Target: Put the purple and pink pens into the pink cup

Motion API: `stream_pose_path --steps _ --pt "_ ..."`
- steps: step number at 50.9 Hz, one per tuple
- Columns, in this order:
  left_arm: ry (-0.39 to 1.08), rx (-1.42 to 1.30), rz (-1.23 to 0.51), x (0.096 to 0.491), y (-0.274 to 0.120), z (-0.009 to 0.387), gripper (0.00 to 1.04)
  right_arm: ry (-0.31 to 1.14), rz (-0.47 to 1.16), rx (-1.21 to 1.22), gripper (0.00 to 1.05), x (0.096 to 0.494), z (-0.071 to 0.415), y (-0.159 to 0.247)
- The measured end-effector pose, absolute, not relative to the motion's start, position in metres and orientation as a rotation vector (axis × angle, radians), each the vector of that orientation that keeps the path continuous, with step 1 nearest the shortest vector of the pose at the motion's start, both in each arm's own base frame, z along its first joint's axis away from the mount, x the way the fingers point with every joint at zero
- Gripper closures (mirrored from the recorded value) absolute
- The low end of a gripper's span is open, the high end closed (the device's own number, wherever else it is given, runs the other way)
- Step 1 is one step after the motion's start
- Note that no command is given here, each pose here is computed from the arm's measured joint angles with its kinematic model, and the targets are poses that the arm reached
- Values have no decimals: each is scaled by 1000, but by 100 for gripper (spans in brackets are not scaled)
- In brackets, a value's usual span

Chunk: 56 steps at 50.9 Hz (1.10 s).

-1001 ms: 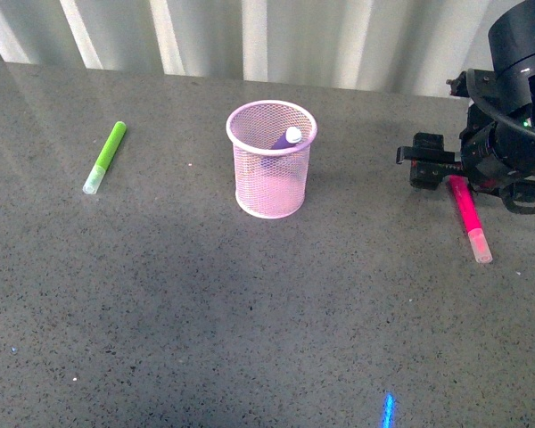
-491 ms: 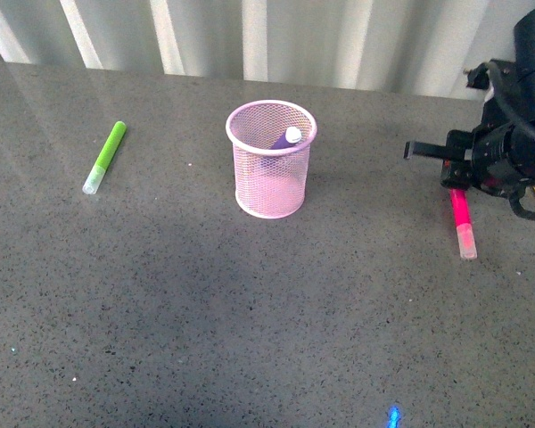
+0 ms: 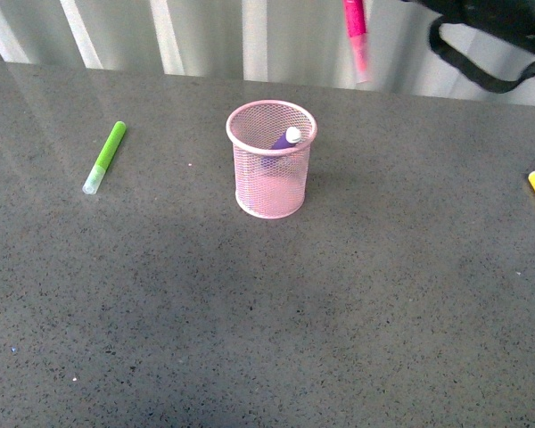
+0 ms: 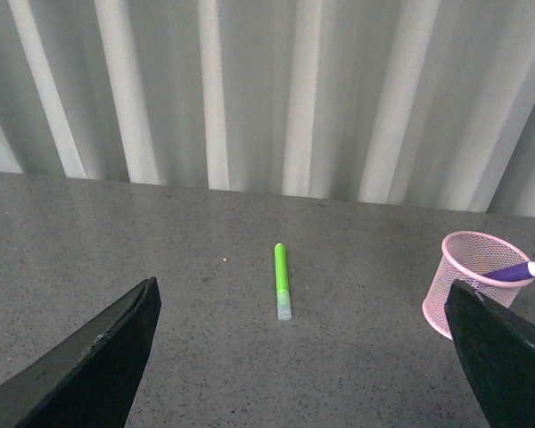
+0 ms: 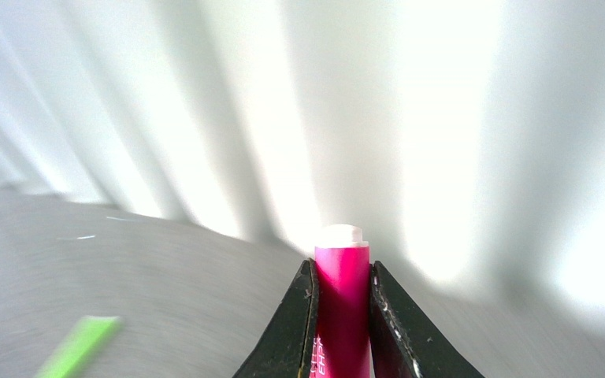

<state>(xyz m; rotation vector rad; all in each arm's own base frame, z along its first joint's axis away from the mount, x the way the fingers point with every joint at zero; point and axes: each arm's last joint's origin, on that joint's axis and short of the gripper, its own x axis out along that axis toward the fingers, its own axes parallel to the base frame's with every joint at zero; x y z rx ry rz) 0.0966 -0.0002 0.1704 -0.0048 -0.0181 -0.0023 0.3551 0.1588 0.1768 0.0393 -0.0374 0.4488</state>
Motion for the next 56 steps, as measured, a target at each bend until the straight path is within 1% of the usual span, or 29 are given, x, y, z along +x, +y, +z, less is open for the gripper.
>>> stream_pose_path --steps 6,16,24,38,47,56 --pt "-18 -5 -2 97 0 170 7 -78 503 -48 93 353 163 188" --pt "-18 -5 -2 97 0 170 7 -65 509 -94 93 365 142 206" --pt "-18 -5 -2 97 0 170 7 -70 507 -91 93 378 141 214" --pt "-18 -5 -2 97 0 170 7 -57 511 -91 93 389 131 219" --pt "-18 -5 -2 97 0 170 7 -29 517 -97 93 392 115 215" --pt "-18 -5 -2 97 0 170 7 -19 508 -96 93 395 110 210"
